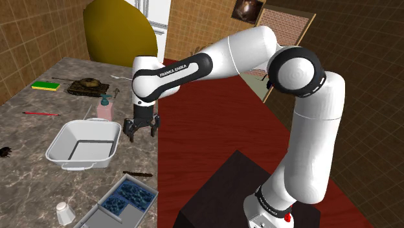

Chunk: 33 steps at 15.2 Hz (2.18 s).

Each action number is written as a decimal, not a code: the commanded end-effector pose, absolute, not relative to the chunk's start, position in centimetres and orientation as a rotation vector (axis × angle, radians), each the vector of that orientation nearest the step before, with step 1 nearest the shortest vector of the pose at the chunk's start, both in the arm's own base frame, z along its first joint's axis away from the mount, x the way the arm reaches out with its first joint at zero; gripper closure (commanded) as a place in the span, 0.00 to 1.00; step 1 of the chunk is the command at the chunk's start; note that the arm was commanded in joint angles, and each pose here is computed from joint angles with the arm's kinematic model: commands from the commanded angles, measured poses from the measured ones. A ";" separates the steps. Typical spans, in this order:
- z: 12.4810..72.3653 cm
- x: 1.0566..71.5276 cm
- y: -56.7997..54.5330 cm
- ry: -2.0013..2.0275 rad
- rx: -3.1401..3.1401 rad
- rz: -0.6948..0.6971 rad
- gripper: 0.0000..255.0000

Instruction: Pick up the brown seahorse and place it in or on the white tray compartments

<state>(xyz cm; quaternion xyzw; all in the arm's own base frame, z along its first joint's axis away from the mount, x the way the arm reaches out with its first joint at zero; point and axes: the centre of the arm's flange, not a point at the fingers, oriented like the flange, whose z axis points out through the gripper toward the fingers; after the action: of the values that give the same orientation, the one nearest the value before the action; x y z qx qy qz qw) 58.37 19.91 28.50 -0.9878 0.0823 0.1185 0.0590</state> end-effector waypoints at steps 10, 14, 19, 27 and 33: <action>17.4 65.8 24.4 0.391 -2.920 0.464 0.00; 15.4 65.2 24.8 0.391 -2.920 0.464 0.00; 13.6 64.6 25.2 0.391 -2.920 0.464 0.00; 13.6 64.6 25.2 0.391 -2.920 0.464 1.00; 13.6 64.6 25.2 0.391 -2.920 0.464 1.00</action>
<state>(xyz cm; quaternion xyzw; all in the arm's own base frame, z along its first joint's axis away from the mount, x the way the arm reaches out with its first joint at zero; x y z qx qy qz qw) 64.63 25.19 13.63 -0.9760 0.1308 0.1551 0.0793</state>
